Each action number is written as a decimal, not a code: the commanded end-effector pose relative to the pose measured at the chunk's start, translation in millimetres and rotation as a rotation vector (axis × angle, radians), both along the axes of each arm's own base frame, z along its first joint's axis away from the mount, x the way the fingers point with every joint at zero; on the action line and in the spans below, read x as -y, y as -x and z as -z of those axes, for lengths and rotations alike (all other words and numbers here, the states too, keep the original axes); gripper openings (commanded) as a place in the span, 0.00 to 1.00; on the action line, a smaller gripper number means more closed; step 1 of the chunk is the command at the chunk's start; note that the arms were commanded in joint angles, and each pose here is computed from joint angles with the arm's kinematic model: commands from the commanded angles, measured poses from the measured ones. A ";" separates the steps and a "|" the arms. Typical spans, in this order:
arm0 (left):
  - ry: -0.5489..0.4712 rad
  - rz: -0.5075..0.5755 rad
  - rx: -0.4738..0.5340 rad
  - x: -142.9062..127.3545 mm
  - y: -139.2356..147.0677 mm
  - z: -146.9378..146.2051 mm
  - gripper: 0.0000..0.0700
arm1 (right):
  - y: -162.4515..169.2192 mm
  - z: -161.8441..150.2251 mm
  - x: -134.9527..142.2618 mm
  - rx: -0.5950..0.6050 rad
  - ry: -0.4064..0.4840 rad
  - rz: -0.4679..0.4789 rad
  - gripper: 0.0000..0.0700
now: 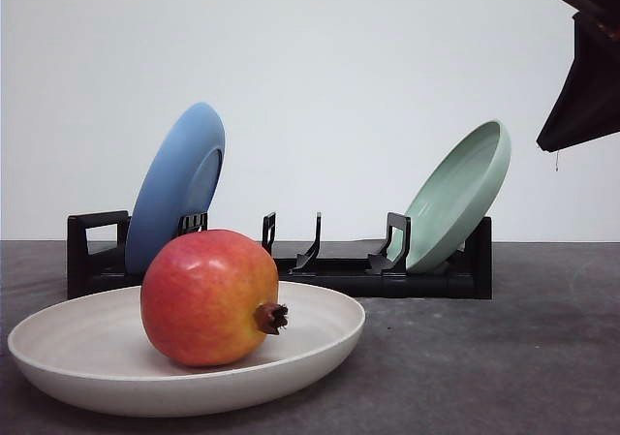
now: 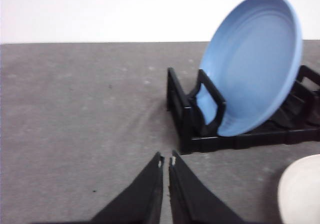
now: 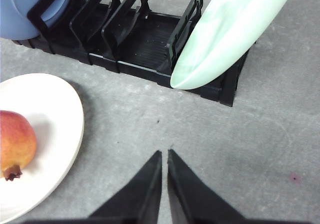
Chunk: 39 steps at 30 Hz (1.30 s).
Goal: Place pomegranate in white plate
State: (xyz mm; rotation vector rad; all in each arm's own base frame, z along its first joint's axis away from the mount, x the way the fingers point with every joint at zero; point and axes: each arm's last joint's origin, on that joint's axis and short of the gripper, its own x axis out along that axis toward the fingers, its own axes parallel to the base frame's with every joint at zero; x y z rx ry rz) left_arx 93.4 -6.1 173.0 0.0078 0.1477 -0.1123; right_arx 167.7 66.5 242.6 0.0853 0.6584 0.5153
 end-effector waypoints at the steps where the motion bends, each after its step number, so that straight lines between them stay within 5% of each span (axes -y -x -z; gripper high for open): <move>1: -0.018 -0.023 0.015 -1.4 0.1 4.5 0.00 | -1.0 -2.7 -1.2 0.019 0.001 -0.011 0.02; 32: -0.007 -0.063 0.001 -4.7 -2.6 20.8 0.00 | -0.9 -2.7 -1.2 0.020 0.002 -0.011 0.02; 35: -0.007 -0.063 0.001 -4.7 -2.6 20.8 0.00 | 2.6 -5.1 1.5 0.082 0.086 -0.038 0.02; 39: -0.007 -0.063 0.000 -4.7 -2.6 20.8 0.00 | 11.4 -7.6 9.5 0.174 0.130 0.036 0.02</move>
